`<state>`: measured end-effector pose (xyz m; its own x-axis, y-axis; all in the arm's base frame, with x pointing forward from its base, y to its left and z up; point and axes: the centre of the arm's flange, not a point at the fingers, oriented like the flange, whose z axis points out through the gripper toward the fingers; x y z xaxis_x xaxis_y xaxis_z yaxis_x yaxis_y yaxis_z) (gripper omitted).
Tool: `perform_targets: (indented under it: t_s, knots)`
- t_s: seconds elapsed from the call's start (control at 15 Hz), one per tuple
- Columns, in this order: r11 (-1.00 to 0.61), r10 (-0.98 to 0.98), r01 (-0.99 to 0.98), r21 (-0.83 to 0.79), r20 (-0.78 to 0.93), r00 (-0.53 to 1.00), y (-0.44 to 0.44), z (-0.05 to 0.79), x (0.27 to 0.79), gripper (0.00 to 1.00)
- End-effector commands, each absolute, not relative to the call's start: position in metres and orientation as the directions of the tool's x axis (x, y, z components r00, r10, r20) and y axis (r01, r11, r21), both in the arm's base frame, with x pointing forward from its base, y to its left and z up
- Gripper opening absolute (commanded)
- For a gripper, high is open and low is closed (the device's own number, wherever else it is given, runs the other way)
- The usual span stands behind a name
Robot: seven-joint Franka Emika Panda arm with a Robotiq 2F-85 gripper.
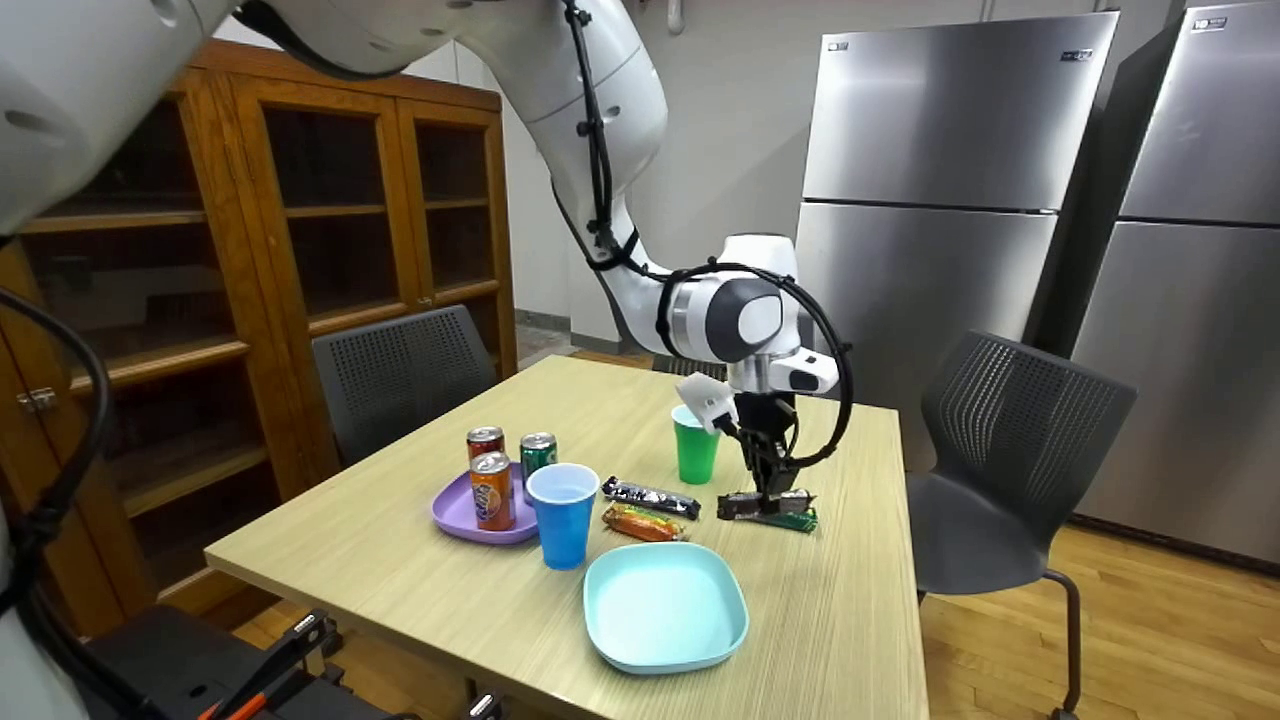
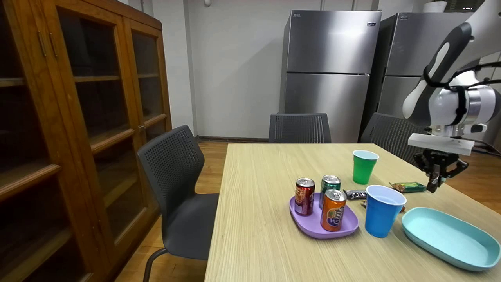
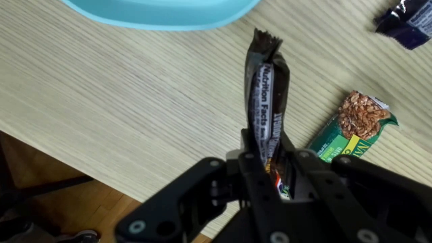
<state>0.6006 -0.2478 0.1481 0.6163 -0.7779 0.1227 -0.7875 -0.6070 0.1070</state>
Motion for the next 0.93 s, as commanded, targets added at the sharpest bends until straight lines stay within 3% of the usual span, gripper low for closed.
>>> perform_targets:
  t_s: [0.0,0.87]
  knots:
    - [-0.659,-0.736,-0.743,0.116,0.104,0.669,-0.226,0.181,0.555,0.04]
    - [-0.731,-0.641,-0.640,0.237,0.082,0.763,-0.139,0.161,0.480,0.04]
